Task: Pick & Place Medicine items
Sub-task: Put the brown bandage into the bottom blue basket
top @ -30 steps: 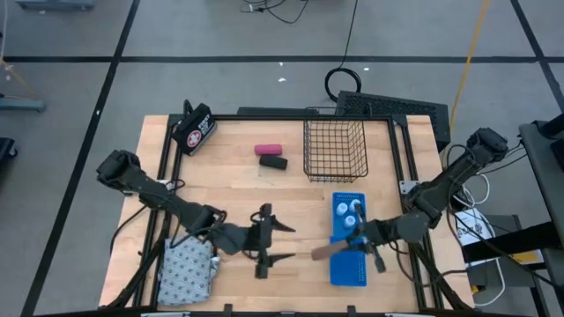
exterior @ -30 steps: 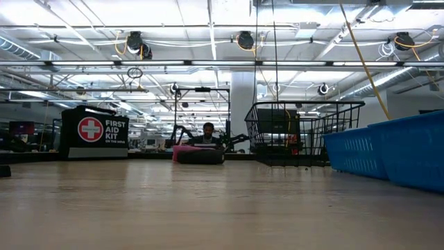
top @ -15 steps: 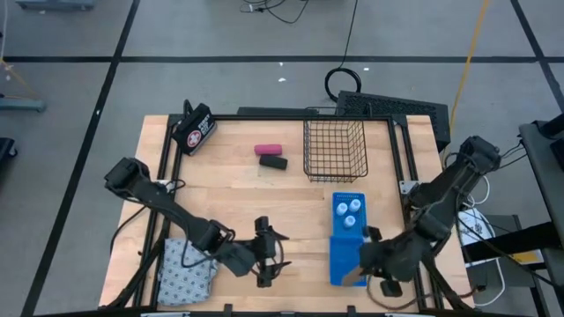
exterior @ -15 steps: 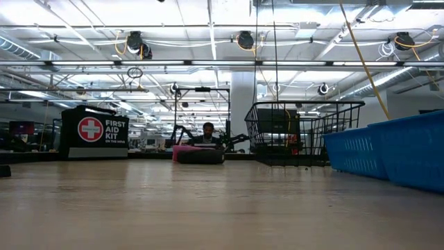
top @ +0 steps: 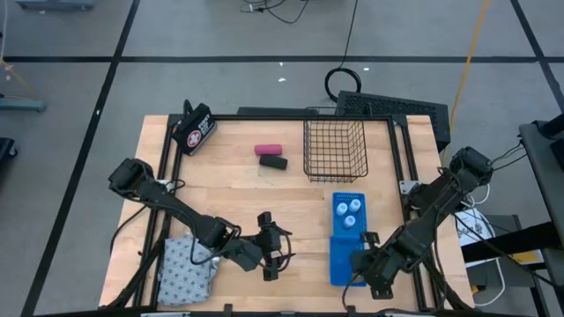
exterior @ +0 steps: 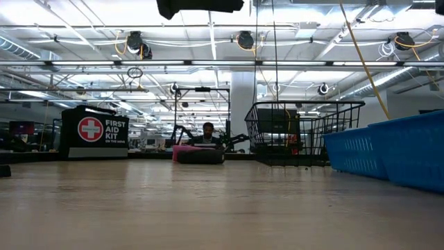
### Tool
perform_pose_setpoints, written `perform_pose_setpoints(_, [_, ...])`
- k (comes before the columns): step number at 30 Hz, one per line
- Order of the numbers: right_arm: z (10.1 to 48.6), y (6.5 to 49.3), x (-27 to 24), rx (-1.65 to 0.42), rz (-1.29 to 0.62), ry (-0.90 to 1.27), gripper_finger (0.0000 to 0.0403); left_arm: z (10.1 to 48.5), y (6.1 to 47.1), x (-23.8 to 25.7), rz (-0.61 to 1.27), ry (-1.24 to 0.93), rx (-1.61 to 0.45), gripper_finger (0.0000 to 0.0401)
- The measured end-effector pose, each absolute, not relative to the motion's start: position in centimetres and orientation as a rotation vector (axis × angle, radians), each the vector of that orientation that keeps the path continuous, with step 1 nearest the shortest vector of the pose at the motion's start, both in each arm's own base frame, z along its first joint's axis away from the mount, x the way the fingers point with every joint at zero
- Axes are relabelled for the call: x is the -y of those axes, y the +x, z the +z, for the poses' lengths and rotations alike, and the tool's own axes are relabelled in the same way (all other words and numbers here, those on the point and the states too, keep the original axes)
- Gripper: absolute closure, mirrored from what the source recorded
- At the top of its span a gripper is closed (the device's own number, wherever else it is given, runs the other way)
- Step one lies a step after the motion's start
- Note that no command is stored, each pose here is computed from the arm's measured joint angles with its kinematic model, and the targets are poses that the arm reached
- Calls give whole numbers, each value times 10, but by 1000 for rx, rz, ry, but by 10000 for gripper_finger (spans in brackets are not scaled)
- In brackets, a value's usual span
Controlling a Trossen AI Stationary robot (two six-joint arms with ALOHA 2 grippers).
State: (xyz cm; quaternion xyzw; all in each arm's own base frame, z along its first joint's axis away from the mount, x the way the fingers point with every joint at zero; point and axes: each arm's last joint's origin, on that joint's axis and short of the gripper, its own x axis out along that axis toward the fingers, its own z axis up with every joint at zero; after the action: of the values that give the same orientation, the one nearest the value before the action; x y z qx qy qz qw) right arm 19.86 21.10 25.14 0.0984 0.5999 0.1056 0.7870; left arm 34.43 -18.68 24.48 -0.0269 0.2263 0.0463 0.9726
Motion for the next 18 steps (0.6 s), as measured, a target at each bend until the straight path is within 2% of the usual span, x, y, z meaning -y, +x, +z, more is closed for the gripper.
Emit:
perform_pose_setpoints(10, [243,209,-206,-1304,275,201,351,245,345,186,93,-50,-459,119])
perform_pose_setpoints(18, [231,206,-202,-1326,266,174,289,244,344,187,85,-49,-464,130])
